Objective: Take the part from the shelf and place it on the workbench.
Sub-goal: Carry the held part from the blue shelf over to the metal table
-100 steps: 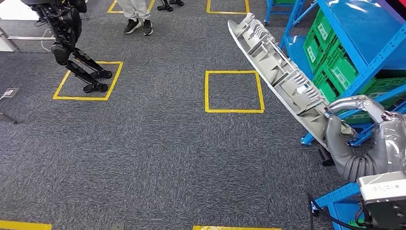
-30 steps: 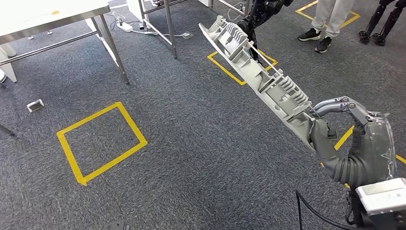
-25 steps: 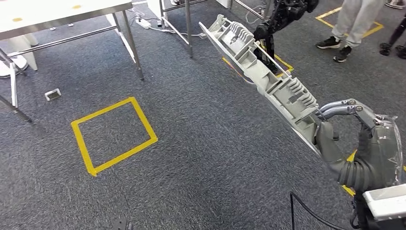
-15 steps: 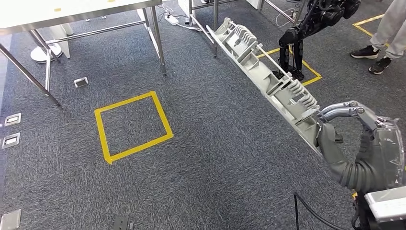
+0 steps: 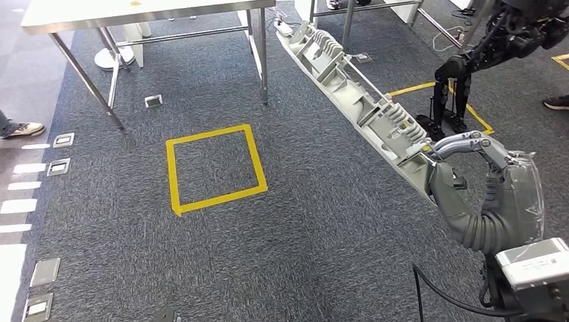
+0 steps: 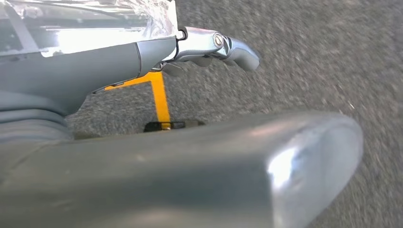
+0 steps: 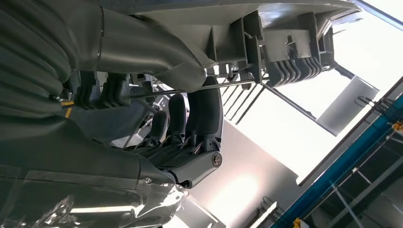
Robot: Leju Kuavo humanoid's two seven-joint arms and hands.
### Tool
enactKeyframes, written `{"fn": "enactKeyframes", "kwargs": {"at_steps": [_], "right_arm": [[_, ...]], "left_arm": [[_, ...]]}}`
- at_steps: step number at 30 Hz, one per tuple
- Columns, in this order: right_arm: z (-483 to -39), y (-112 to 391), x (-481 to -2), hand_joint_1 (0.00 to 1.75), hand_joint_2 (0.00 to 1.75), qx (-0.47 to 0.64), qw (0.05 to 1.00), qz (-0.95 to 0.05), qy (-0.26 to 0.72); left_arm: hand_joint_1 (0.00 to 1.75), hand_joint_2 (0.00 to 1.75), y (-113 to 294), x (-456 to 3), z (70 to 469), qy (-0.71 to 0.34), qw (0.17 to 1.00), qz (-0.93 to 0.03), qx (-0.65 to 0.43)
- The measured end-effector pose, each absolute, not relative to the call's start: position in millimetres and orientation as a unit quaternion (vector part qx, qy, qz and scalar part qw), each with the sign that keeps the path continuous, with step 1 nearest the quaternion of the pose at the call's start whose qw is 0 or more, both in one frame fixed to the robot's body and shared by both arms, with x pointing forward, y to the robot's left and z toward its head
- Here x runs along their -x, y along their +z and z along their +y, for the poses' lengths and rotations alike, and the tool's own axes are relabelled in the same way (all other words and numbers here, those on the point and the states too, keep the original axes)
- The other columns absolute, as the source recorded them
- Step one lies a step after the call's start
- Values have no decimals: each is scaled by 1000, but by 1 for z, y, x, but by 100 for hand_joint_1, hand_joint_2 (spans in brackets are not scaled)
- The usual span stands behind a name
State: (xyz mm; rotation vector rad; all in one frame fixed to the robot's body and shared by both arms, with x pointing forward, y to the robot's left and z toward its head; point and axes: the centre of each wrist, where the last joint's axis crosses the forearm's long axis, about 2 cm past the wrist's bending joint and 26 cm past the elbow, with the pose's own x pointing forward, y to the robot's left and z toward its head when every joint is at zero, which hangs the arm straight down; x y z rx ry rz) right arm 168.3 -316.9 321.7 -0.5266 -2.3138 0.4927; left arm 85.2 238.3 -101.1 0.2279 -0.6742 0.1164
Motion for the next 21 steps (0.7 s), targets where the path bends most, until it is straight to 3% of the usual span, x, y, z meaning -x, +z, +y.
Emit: {"fn": "enactKeyframes", "kwargs": {"at_steps": [21], "right_arm": [[-316, 314, -171, 175, 175, 157, 379, -895, 177]], "left_arm": [[0, 0, -102, -81, 239, 69, 941, -318, -98]]}}
